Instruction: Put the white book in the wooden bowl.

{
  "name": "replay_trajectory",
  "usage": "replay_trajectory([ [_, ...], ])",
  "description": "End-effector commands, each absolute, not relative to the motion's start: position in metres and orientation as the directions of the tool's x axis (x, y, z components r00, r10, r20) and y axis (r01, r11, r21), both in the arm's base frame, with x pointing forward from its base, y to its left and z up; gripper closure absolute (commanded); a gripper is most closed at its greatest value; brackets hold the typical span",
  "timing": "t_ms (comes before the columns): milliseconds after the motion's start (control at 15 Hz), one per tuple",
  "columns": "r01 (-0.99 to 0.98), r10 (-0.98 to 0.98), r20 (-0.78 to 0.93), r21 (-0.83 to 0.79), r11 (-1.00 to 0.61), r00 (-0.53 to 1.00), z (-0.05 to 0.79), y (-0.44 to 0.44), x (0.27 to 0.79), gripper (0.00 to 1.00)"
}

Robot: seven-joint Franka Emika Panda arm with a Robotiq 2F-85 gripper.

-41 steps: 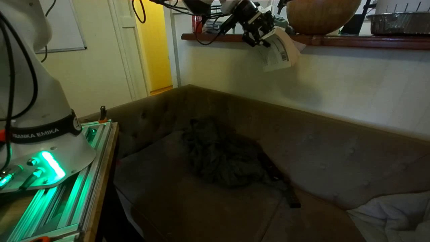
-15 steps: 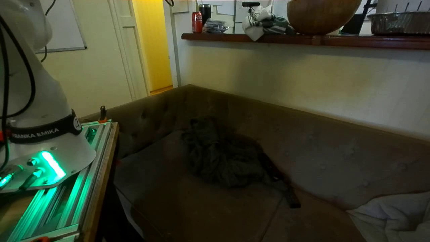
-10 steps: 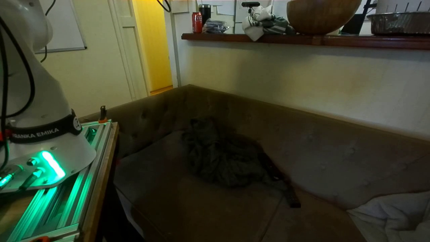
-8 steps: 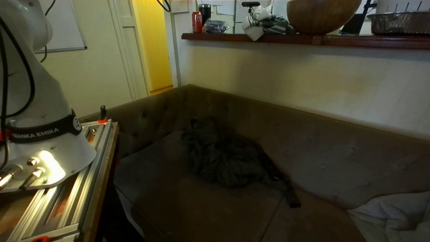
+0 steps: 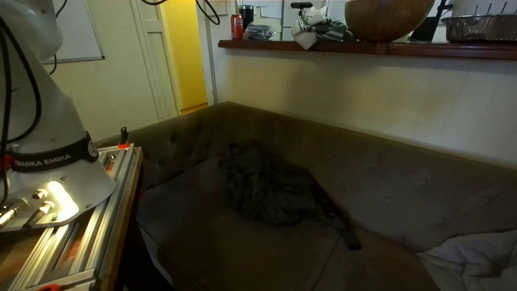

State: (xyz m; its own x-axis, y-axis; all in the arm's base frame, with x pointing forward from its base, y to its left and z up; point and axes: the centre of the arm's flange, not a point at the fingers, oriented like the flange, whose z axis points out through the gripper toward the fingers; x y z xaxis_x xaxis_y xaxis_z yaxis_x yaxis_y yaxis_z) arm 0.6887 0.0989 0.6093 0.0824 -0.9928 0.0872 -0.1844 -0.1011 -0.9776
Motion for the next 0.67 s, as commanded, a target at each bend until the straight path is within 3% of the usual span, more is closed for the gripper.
replay_trajectory([
  [0, -0.186, -0.995, -0.038, -0.982, 0.020, 0.093, 0.609, 0.099, 0.725, 0.93],
  [200, -0.212, -0.988, -0.118, -0.973, 0.095, 0.099, 0.592, 0.096, 0.746, 0.93],
  [600, -0.190, -0.968, -0.133, -0.977, 0.093, 0.212, 0.582, 0.095, 0.771, 0.93],
])
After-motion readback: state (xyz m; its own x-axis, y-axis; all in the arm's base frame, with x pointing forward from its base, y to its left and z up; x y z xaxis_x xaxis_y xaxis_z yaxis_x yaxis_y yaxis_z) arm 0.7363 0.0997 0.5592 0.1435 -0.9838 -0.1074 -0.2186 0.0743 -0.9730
